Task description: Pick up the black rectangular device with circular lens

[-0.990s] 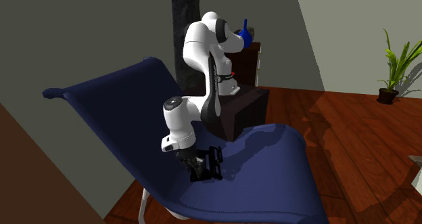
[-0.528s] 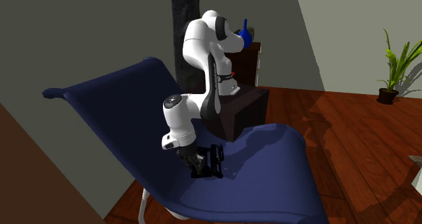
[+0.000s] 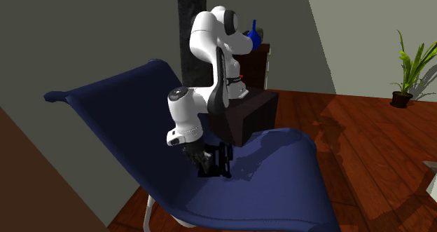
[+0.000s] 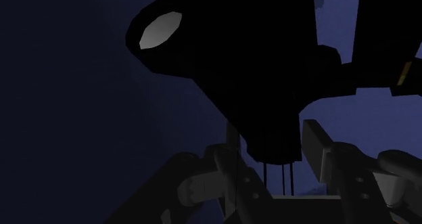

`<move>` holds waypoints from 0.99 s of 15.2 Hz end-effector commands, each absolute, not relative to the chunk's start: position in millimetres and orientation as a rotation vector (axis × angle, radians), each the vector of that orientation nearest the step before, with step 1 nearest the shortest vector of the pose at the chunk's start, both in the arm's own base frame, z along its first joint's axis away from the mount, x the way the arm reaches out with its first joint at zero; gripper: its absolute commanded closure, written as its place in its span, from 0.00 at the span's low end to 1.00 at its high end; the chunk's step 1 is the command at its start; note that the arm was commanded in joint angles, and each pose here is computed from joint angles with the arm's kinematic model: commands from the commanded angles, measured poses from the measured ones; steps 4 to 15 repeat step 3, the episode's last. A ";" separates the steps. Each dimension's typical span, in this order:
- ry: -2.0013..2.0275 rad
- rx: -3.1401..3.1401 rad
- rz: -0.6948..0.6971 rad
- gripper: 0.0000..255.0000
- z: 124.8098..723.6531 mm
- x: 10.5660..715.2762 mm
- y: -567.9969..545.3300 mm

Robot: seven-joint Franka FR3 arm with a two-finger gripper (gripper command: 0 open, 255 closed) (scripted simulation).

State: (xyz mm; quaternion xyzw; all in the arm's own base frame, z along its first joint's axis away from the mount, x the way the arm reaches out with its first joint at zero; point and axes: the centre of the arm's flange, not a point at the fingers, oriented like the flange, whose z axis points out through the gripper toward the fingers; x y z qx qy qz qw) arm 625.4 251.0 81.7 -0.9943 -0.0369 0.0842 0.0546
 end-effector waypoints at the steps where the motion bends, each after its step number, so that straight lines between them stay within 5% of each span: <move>1: -0.112 -3.019 0.256 1.00 92.9 625.4 250.1; 15: -0.112 -3.019 0.256 1.00 93.7 625.4 250.1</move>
